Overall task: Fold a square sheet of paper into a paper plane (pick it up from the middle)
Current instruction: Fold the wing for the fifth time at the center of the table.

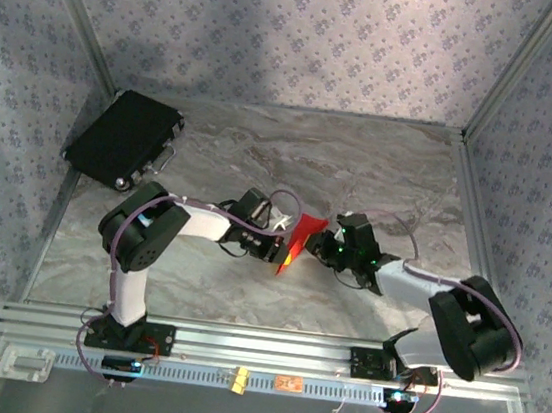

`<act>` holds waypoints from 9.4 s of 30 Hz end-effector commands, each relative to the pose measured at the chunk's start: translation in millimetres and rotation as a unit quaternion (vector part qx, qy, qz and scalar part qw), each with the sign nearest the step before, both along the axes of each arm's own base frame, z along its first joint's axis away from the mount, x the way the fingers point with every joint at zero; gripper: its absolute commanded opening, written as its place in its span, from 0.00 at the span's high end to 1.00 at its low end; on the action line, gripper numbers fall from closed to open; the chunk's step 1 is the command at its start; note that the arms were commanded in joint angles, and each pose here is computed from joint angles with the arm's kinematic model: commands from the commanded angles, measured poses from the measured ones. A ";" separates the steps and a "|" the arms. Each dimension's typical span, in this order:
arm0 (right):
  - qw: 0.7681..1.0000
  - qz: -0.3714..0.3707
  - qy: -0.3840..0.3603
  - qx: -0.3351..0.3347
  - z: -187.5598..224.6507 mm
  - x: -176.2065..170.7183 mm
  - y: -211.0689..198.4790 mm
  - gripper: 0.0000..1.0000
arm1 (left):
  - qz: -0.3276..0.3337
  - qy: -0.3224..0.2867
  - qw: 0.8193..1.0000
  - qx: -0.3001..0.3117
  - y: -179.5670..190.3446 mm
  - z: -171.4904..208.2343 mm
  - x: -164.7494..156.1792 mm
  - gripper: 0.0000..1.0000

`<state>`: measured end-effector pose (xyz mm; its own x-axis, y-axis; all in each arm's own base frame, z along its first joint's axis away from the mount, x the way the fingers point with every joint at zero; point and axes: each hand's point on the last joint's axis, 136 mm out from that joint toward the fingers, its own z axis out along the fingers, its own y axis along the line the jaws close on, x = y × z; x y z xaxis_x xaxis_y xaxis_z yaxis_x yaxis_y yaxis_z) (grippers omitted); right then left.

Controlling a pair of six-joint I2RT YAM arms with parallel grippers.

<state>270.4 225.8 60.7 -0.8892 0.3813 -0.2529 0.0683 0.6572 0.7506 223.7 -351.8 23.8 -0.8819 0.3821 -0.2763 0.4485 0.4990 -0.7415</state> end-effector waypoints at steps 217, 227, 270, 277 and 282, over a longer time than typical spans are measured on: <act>0.990 0.064 0.099 -0.071 -82.2 4.6 10.4 0.86 | 0.046 0.123 0.979 0.158 78.8 -33.7 -51.6 0.99; 0.991 0.063 0.098 -0.069 -81.3 6.0 11.5 0.86 | 0.057 0.086 0.985 0.136 75.2 -11.2 -42.2 0.96; 0.991 0.053 0.105 -0.058 -81.8 6.0 12.0 0.85 | 0.039 0.073 0.989 0.119 37.4 -20.9 -16.6 0.93; 0.991 0.052 0.105 -0.059 -82.2 5.7 11.5 0.85 | 0.032 0.081 0.987 0.132 48.4 -16.6 -28.7 0.92; 0.991 0.052 0.105 -0.059 -81.8 6.0 11.2 0.85 | 0.034 0.097 0.982 0.156 64.1 -25.9 -43.6 0.92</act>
